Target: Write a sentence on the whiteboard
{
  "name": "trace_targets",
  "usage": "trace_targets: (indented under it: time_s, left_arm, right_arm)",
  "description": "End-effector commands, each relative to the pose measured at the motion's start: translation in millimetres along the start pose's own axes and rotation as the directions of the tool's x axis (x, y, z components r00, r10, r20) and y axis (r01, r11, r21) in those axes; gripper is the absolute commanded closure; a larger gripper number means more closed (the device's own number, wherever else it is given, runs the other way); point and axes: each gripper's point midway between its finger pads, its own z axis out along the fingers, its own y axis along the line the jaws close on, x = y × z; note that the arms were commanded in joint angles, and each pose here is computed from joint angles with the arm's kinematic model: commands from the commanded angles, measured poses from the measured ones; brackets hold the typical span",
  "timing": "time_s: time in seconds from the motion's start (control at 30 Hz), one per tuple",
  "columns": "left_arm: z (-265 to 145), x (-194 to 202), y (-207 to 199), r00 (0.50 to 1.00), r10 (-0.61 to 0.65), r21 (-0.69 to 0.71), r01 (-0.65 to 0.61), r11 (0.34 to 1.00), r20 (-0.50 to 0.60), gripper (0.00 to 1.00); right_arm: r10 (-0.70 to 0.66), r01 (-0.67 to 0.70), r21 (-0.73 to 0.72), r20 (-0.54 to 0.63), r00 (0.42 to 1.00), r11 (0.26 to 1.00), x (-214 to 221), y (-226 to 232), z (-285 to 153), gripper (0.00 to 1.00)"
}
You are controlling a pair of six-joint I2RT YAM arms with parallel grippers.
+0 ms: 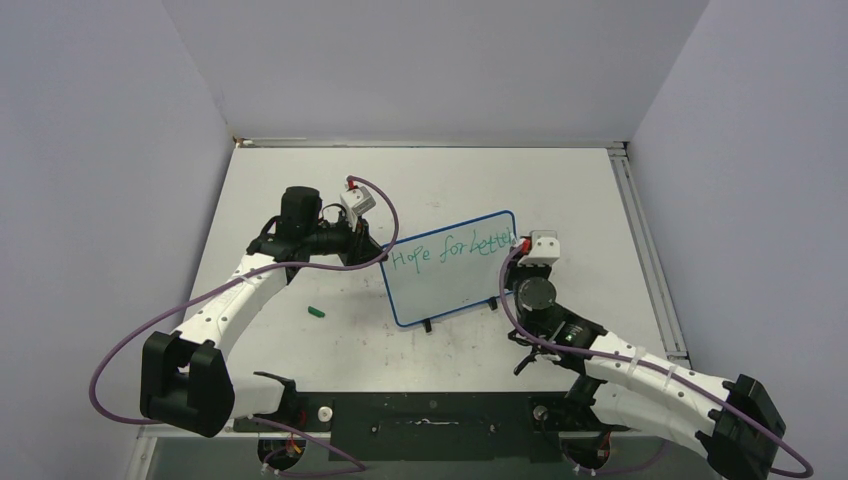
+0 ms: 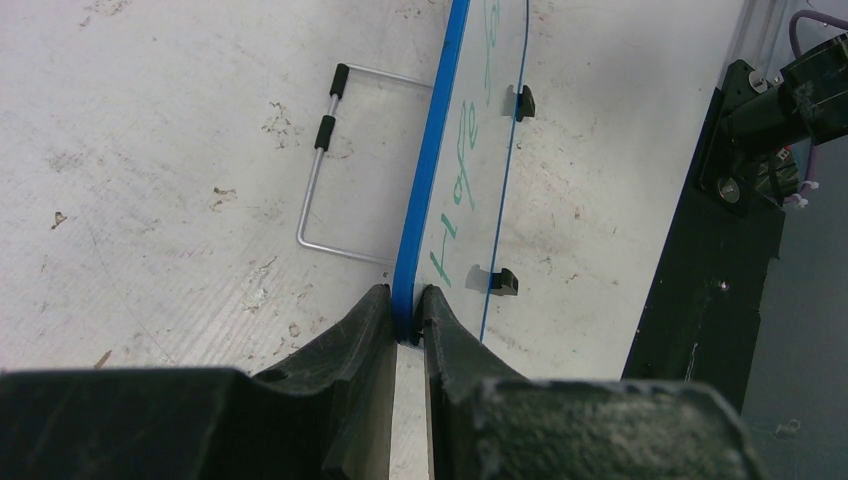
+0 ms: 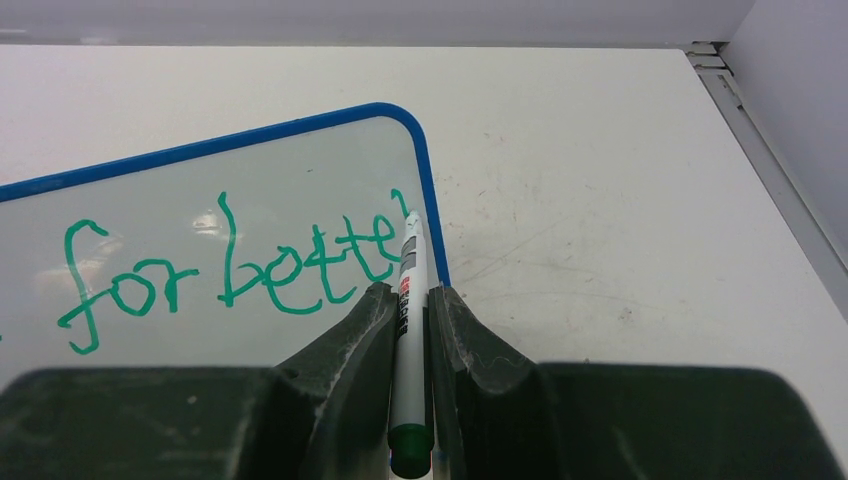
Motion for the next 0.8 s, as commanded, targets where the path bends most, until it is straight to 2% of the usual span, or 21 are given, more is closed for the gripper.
trace_targets:
  time_s: [0.0, 0.37, 0.77]
  left_arm:
    - [-1, 6, 6, 0.999, 0.011, -0.036, -0.012, 0.999, -0.036, 1.0]
    - [-1, 7, 6, 0.999, 0.01, -0.035, -0.011, 0.999, -0.038, 1.0]
    - [-2, 6, 6, 0.999, 0.008, -0.037, -0.009, 0.999, -0.036, 1.0]
  right_arm:
    - [0.051, -0.051, 0.015, 0.052, 0.997, 0.999, -25, 0, 6, 0.95]
    - [0.072, -0.073, 0.018, 0.052, 0.996, 0.997, -28, -6, 4, 0.95]
    - [0.117, -0.11, -0.096, 0.067, 0.991, 0.989, -46, -2, -13, 0.95]
